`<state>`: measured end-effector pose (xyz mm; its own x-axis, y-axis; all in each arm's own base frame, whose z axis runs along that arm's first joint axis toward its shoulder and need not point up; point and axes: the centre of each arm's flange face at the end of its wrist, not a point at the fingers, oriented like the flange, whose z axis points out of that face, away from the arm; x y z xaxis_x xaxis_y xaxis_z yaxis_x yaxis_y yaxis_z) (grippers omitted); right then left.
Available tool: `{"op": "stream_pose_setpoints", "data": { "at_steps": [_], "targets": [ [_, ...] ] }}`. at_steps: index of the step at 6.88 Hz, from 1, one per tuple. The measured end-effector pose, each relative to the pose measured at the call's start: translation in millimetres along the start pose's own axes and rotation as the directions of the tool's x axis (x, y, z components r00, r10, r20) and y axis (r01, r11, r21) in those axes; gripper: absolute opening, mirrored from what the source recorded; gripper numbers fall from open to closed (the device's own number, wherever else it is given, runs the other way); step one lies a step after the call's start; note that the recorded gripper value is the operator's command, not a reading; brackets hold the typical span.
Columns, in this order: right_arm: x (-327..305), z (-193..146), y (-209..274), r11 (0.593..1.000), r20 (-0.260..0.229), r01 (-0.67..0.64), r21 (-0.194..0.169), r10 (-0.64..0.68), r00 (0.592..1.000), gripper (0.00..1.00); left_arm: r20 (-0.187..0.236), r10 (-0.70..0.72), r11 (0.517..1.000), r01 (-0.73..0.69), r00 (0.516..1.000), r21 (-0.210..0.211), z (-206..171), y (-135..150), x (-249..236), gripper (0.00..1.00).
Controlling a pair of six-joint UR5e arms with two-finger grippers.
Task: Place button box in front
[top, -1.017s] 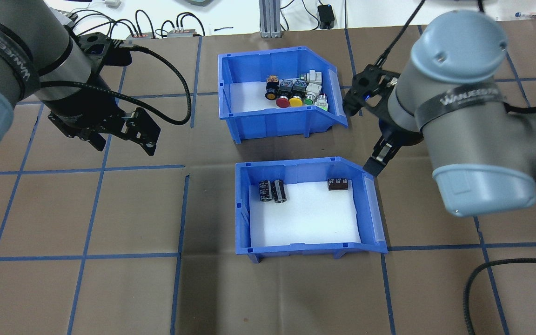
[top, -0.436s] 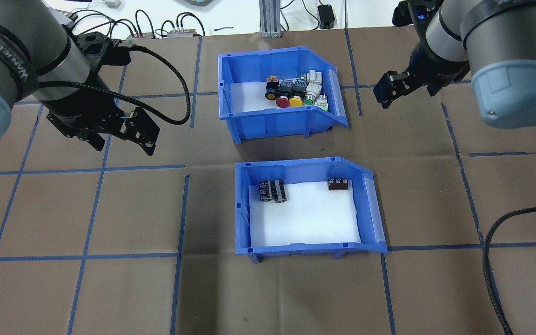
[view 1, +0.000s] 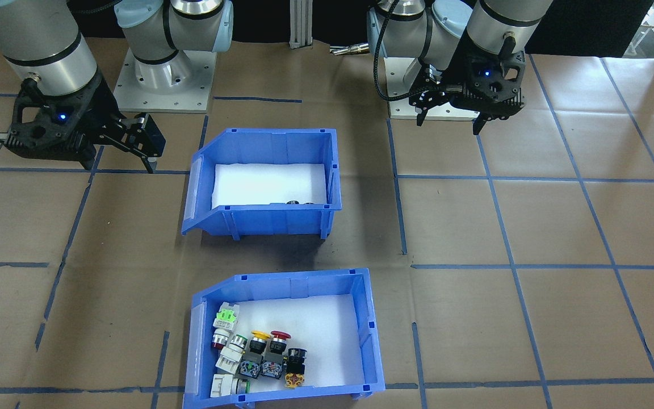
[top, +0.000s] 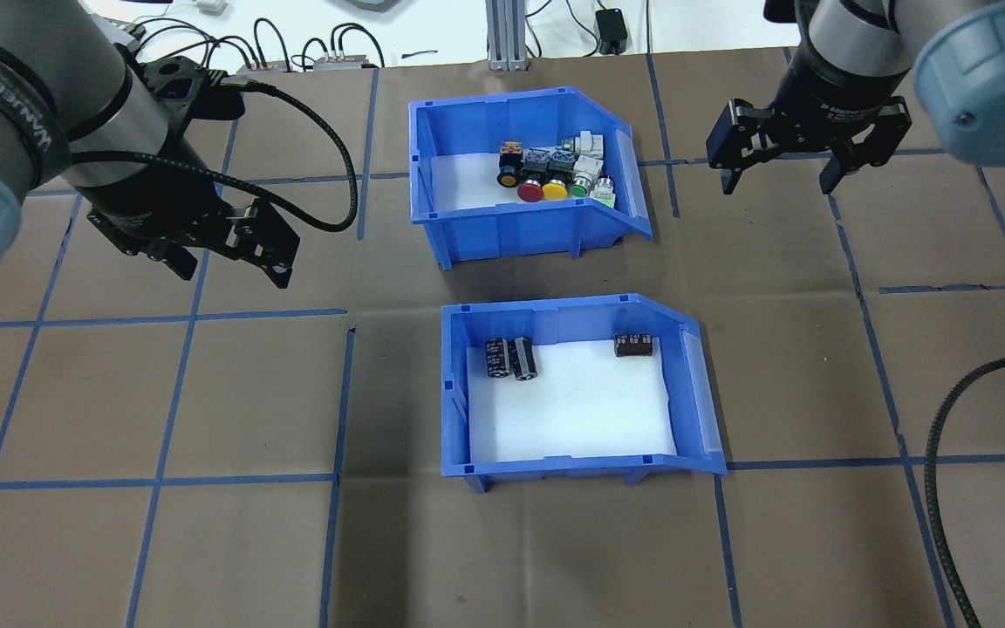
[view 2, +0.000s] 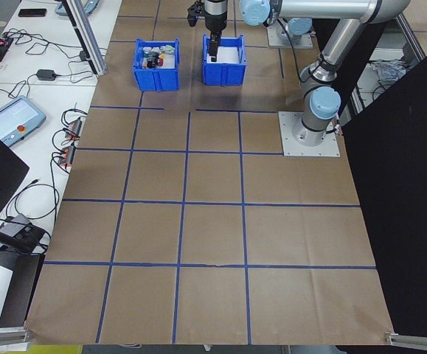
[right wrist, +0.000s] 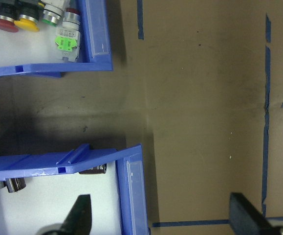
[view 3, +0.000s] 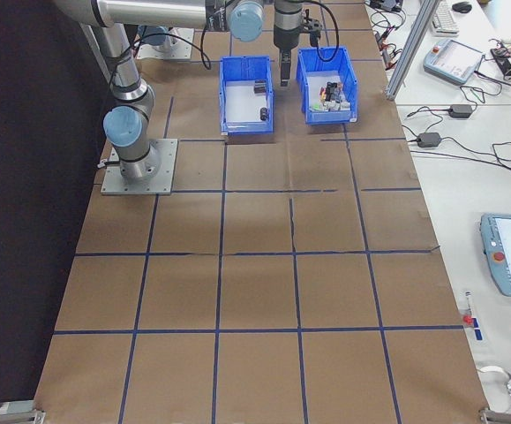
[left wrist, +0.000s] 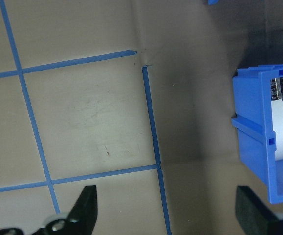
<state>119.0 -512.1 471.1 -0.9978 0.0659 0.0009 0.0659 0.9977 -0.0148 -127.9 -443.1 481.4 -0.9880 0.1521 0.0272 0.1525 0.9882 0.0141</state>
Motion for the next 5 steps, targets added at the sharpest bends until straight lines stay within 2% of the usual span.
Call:
{"op": "stream_pose_setpoints", "data": {
  "at_steps": [2, 5],
  "targets": [
    [-0.2, 1.5, 2.3, 1.0, -0.002, -0.02, -0.023, 0.02, 1.0, 1.0, 0.0, 0.002, 1.0, -0.002, 1.0, 0.006, -1.0, -0.6, -0.4, 1.0],
    [0.0, 1.5, 2.4, 0.999, -0.004, -0.022, -0.025, 0.021, 1.0, 1.0, 0.0, 0.004, 1.0, -0.004, 1.0, 0.007, -1.0, -0.6, 0.1, 1.0]
  ]
}}
